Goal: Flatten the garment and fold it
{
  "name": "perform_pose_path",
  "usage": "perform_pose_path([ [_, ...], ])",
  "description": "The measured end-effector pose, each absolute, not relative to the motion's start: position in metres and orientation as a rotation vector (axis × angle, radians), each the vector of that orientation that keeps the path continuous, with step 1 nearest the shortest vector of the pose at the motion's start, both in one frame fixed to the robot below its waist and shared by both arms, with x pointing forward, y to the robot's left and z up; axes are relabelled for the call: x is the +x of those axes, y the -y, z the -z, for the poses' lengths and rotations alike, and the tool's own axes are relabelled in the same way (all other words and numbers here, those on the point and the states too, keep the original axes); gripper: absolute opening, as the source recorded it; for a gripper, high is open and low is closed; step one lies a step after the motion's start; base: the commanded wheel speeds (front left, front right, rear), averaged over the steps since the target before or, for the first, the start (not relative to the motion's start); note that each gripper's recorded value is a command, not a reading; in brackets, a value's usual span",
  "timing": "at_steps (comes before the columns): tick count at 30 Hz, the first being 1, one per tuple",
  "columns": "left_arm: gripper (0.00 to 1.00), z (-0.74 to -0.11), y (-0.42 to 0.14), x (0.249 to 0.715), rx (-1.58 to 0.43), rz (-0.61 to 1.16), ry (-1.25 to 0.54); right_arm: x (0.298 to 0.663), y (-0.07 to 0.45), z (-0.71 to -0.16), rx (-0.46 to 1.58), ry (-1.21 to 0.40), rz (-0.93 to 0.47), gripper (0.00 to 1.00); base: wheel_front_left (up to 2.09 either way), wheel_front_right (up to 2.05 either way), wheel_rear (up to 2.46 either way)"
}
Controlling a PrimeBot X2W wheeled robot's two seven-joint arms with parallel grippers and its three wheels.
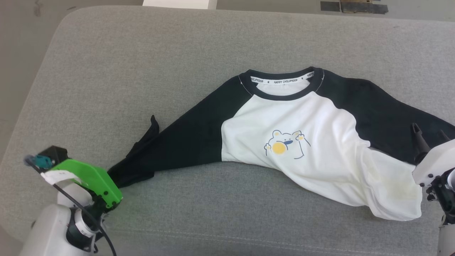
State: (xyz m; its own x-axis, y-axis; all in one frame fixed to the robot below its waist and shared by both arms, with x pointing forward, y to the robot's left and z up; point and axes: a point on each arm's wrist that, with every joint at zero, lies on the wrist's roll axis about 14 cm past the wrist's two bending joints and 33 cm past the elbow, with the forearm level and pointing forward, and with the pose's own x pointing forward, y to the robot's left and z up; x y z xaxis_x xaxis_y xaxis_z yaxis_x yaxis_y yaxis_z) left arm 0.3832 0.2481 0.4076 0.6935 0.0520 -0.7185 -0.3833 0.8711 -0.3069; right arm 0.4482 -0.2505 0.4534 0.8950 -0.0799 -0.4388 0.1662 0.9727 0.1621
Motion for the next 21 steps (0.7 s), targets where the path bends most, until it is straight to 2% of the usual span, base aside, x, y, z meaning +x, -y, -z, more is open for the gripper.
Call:
perform_pose_path([
  [1,0.48,-0.404,-0.246,0.381,-0.477,-0.258,-0.779,0.448,0.250,-0.453,0.198,-0.446,0.127,1.00,0.00,0.00,0.00],
  [2,1.00,-0.401,-0.245,0.380,-0.492,-0.264,-0.780,0.448,0.250,-0.452,0.198,-0.447,0.126,1.00,0.00,0.00,0.00],
  [5,1.00,-0.411,-0.249,0.390,-0.524,-0.283,-0.697,0.447,0.249,-0.453,0.198,-0.449,0.124,1.00,0.00,0.00,0.00],
  [7,1.00,-0.436,-0.261,0.405,-0.511,-0.303,-0.554,0.445,0.250,-0.454,0.197,-0.449,0.125,1.00,0.00,0.00,0.00],
  [10,1.00,-0.483,-0.273,0.426,-0.397,-0.285,-0.325,0.443,0.252,-0.456,0.195,-0.445,0.130,1.00,0.00,0.00,0.00],
  [12,1.00,-0.499,-0.261,0.435,-0.323,-0.219,-0.265,0.442,0.255,-0.456,0.193,-0.445,0.136,1.00,0.00,0.00,0.00],
  [15,1.00,-0.500,-0.222,0.446,-0.257,-0.081,-0.279,0.440,0.257,-0.452,0.192,-0.454,0.144,1.00,0.00,0.00,0.00],
  [21,1.00,-0.486,-0.146,0.478,-0.142,0.181,-0.449,0.441,0.259,-0.441,0.189,-0.486,0.149,1.00,0.00,0.00,0.00],
])
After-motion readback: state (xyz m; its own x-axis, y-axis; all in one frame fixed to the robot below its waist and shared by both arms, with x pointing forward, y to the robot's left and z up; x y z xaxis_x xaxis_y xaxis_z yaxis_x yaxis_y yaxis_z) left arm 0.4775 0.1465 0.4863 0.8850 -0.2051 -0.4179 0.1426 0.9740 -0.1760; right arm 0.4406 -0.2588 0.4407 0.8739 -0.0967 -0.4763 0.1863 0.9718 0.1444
